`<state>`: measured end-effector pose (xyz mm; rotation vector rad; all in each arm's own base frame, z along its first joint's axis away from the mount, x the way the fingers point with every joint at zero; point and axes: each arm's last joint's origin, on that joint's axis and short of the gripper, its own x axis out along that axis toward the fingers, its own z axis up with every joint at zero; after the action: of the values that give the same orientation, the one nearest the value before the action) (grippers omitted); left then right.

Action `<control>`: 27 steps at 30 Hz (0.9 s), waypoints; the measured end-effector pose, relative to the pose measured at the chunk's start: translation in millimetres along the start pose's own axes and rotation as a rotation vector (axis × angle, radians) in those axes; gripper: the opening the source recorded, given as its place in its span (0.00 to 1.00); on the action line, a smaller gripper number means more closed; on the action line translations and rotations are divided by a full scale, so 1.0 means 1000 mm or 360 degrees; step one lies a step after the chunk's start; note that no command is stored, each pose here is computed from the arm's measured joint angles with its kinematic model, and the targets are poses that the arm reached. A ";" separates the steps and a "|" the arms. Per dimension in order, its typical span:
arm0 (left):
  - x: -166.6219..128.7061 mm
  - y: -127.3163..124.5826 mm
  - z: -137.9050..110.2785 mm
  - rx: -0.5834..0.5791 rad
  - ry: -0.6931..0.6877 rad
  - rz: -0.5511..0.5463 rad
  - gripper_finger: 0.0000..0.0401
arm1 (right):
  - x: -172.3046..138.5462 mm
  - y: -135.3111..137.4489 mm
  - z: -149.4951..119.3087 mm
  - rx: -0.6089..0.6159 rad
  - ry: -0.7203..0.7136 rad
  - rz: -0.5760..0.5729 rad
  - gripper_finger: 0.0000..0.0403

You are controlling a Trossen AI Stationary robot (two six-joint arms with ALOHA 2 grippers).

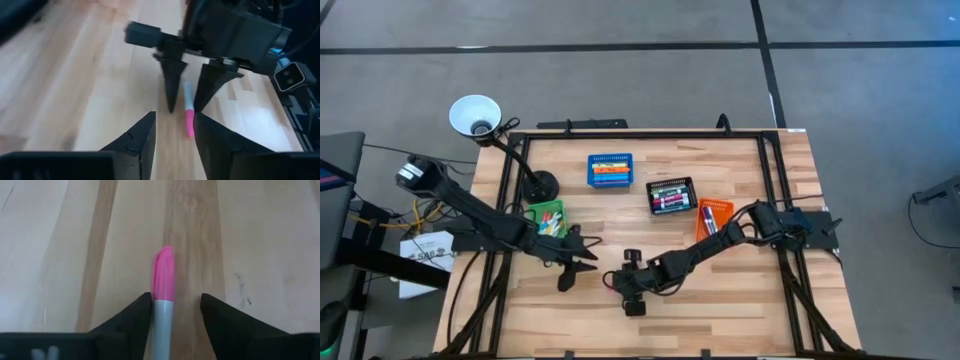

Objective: Pick & Place Markers
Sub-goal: Put the pink highlighter pen into the green basket

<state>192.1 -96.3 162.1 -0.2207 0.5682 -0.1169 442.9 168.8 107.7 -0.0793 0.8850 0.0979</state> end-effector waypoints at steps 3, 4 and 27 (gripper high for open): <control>0.012 -0.003 -0.003 -0.0011 -0.0009 -0.0068 0.32 | -0.004 0.003 0.001 -0.0002 0.0007 0.0006 0.46; 0.016 -0.004 -0.004 -0.0015 -0.0015 -0.0087 0.32 | -0.006 0.004 0.000 0.0004 0.0026 0.0017 0.48; 0.065 -0.024 -0.025 -0.0052 0.0018 -0.0144 0.33 | -0.012 -0.012 -0.003 0.0227 0.0186 0.0088 0.04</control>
<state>231.8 -134.6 113.9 -0.2780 0.5717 -0.1965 434.2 156.3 115.7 0.0732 1.0086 0.0820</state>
